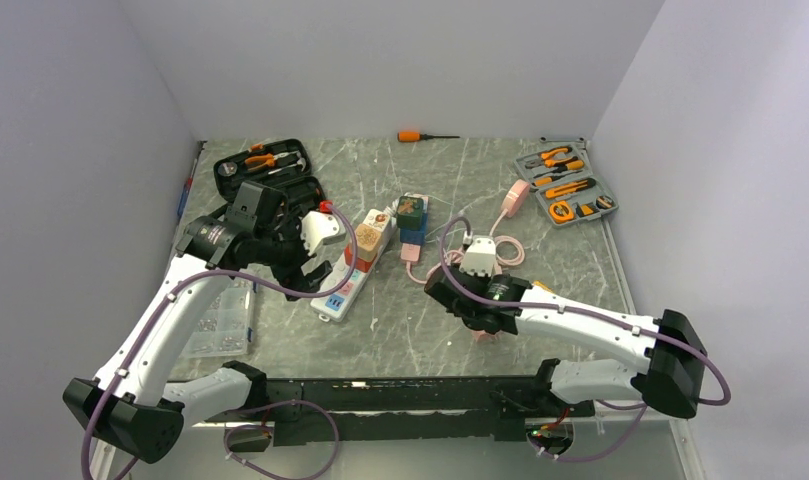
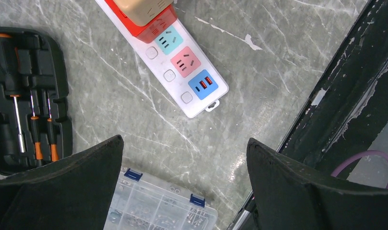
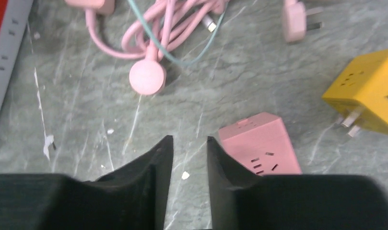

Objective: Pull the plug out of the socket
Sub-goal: Move the socket to the center of the board.

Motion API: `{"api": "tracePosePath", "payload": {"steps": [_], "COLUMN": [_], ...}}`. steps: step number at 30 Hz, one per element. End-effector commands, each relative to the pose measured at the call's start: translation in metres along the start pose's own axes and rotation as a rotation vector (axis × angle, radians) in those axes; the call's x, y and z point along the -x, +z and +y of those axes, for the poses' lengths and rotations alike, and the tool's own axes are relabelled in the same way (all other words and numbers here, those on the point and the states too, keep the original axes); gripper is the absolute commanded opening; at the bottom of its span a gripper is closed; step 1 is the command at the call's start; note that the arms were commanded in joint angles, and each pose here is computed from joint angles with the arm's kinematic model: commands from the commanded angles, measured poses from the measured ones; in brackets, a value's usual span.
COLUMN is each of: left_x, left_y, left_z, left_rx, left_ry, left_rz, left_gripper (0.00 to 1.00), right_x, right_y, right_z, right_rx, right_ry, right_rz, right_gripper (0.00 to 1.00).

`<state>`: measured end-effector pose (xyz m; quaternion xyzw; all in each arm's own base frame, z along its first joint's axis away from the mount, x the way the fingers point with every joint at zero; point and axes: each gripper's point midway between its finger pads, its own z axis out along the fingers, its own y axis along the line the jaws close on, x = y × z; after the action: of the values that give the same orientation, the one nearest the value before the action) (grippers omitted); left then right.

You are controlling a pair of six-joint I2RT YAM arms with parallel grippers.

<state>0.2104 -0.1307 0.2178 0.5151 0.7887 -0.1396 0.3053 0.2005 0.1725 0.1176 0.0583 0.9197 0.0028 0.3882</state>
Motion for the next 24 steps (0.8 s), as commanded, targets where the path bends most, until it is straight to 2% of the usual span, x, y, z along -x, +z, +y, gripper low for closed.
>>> {"api": "tracePosePath", "payload": {"steps": [1,3,8,12,17,24], "left_x": [0.006,0.007,0.01,0.011,0.008,0.003], "left_y": [-0.005,-0.005,-0.006,-0.006,-0.008,-0.005], "left_z": [0.005,0.006,0.007,0.008,0.008,0.004], "left_rx": [0.031,0.03,0.032,0.032,0.04,0.017], "left_ry": [0.014,0.012,0.009,0.006,0.014,0.003], "left_rz": [-0.027,-0.027,-0.032,-0.032,-0.024,-0.004], "left_gripper": [0.99,0.99,0.99,0.99,0.99,0.99], "right_x": [-0.029,-0.044,-0.07,-0.088,-0.092,-0.056], "right_y": [0.007,0.011,0.019,0.033,0.045,0.05], "right_z": [0.018,0.021,0.025,-0.01,-0.063,-0.099], "right_rx": [0.085,0.099,0.122,-0.057,-0.251,-0.234], "right_ry": [0.005,-0.005,-0.04,-0.028,0.149,0.478], "right_rz": [0.069,0.106,0.181,0.226,0.221,0.101], "right_gripper": [0.24,0.17,0.13,0.13,0.14,0.21]}}
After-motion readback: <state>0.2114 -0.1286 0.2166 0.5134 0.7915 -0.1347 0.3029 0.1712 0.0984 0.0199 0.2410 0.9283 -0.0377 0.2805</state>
